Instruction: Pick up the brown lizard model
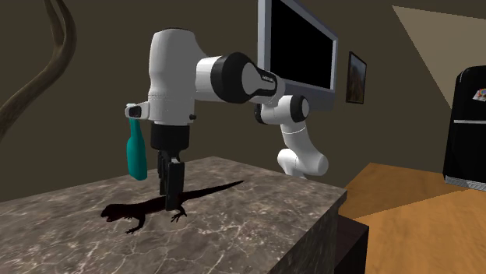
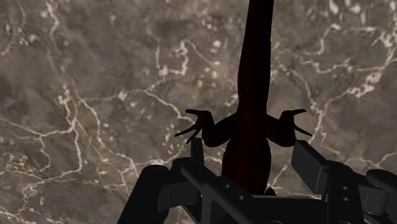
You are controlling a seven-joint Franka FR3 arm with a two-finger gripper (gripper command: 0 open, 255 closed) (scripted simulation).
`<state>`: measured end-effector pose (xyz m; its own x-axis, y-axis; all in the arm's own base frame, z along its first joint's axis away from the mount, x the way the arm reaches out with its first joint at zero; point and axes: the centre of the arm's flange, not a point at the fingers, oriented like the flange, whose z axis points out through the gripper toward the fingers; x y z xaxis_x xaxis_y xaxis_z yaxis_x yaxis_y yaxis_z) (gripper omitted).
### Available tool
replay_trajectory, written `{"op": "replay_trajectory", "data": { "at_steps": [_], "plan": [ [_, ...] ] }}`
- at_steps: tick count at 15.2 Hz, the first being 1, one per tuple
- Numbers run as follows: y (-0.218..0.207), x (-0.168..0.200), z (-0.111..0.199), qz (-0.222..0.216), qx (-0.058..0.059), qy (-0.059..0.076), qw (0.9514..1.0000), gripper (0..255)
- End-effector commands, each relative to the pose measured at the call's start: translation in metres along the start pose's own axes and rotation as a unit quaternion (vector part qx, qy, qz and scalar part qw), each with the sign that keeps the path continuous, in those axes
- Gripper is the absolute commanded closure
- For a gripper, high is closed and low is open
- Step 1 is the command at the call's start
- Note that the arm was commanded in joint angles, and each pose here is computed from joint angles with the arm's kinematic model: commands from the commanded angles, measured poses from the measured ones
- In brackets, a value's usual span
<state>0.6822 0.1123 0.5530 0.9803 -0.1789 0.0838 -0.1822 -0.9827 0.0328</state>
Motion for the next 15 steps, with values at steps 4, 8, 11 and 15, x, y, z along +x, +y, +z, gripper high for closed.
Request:
{"op": "replay_trajectory", "data": {
  "at_steps": [4, 8, 11, 15],
  "plan": [
    [0.001, 0.002, -0.025, 0.0, 0.0, 0.0, 1.0, 255],
    [0.001, 0.004, -0.046, 0.0, 0.0, 0.0, 1.0, 255],
    [0.002, 0.005, -0.062, 0.0, 0.0, 0.0, 1.0, 255],
    [0.002, 0.006, -0.074, 0.0, 0.0, 0.0, 1.0, 255]
  ]
}}
